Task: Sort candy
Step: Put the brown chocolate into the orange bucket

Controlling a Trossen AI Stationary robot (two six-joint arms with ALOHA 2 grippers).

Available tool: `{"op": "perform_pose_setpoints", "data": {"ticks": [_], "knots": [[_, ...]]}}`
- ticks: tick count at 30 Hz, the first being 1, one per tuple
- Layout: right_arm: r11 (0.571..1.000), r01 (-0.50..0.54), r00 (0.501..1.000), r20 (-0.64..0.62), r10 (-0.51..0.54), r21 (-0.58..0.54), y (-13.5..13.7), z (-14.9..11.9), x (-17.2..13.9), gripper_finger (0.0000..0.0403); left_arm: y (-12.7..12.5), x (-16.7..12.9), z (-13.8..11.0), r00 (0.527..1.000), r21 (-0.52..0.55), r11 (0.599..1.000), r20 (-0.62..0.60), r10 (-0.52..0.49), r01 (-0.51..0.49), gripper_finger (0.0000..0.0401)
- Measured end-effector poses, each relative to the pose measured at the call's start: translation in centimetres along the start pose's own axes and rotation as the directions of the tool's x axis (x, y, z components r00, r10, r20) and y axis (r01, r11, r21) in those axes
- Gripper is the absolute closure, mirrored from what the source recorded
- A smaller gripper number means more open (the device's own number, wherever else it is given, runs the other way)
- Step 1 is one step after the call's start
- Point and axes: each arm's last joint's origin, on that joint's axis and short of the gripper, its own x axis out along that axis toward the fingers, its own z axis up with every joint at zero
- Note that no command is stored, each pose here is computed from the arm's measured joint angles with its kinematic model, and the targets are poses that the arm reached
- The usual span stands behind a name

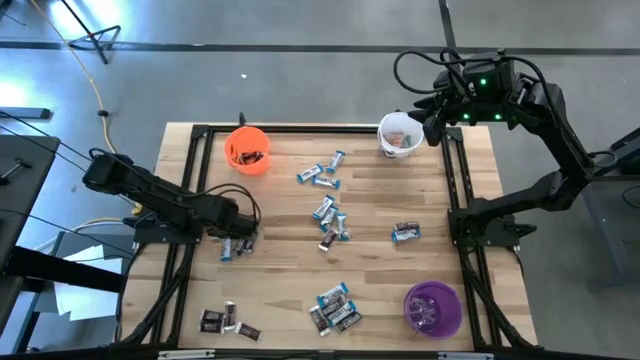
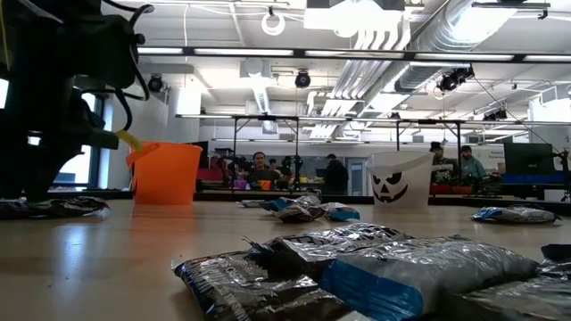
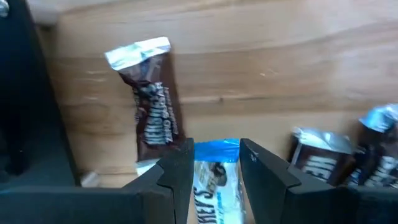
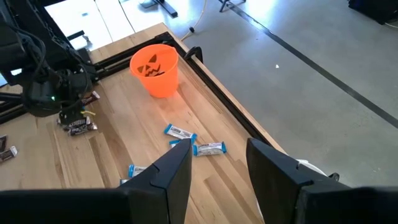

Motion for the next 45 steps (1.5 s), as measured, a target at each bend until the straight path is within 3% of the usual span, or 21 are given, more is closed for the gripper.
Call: {"op": "perform_pose_setpoints", "data": {"ticks": [11,20,27,41,45], "knots": [[1.0,0.001,1.0,0.0,-0.001,0.0,0.0,0.0,0.0,0.0253,0.5,0.5,0.3,0.997,-0.048,0.999,0.077,0.01,-0.006,0.0286],[1.0,0.0,1.0,0.0,0.0,0.0,0.0,0.0,0.0,0.0253,0.0,-1.2,0.2,0.99,-0.06,0.991,0.077,-0.117,0.121,0.0286],[1.0,0.001,1.0,0.0,-0.001,0.0,0.0,0.0,0.0,0.0253,-2.0,-1.3,-1.1,0.957,0.051,0.956,-0.03,-0.288,0.289,0.0286],[1.0,0.005,1.0,0.0,-0.005,0.0,0.0,0.0,0.0,0.0253,-1.6,0.4,-2.5,0.989,0.114,0.982,-0.022,-0.149,0.15,0.0286],[1.0,0.004,1.0,0.0,-0.004,0.0,0.0,0.0,0.0,0.0253,-1.4,1.5,-2.7,0.995,0.062,0.993,-0.013,-0.097,0.097,0.0286]]}}
